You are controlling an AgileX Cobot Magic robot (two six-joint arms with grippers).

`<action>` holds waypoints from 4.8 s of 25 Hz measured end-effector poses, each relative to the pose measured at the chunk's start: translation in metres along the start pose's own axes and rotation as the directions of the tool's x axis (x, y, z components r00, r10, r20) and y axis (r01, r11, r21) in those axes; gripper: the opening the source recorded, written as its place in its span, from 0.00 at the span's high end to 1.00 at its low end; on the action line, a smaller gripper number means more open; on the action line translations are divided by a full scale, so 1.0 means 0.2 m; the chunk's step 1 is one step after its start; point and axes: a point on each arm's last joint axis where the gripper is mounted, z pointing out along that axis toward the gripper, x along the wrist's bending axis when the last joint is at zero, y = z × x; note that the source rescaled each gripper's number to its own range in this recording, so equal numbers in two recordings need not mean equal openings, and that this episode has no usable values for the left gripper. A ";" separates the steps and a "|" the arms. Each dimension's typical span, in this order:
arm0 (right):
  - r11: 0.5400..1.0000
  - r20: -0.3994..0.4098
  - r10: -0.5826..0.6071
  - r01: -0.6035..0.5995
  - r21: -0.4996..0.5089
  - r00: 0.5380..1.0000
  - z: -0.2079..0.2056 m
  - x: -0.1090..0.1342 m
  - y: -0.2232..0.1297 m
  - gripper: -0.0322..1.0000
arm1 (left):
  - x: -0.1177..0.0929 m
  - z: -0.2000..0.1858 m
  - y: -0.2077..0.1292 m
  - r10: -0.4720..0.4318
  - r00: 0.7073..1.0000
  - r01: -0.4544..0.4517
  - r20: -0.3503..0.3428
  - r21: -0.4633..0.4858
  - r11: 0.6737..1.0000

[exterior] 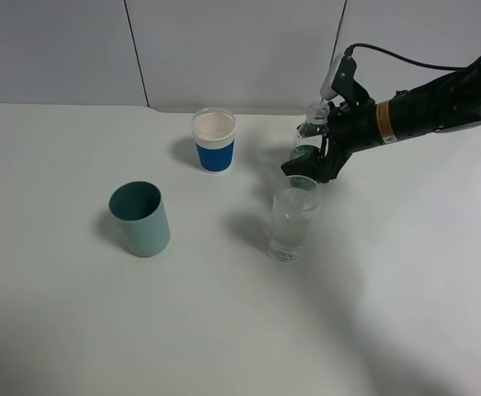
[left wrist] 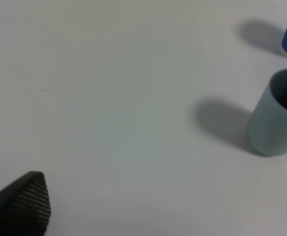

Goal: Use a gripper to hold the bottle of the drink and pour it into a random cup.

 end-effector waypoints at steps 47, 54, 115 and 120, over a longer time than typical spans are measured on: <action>0.883 0.812 0.459 -0.082 -0.463 0.362 -1.34 0.13 0.73 0.11 | 0.00 0.00 0.00 0.000 1.000 0.000 -0.001 0.000 1.000; 0.904 0.867 0.412 -0.246 -0.349 0.282 -1.49 0.33 0.70 0.12 | 0.00 0.00 0.00 0.000 1.000 0.000 -0.001 0.000 1.000; 0.815 0.723 0.539 -0.484 -0.319 0.431 -1.45 1.44 -0.08 0.12 | 0.00 0.00 0.00 0.000 1.000 0.000 -0.001 0.000 1.000; 0.815 0.723 0.539 -0.484 -0.319 0.431 -1.45 1.44 -0.08 0.12 | 0.00 0.00 0.00 0.000 1.000 0.000 -0.001 0.000 1.000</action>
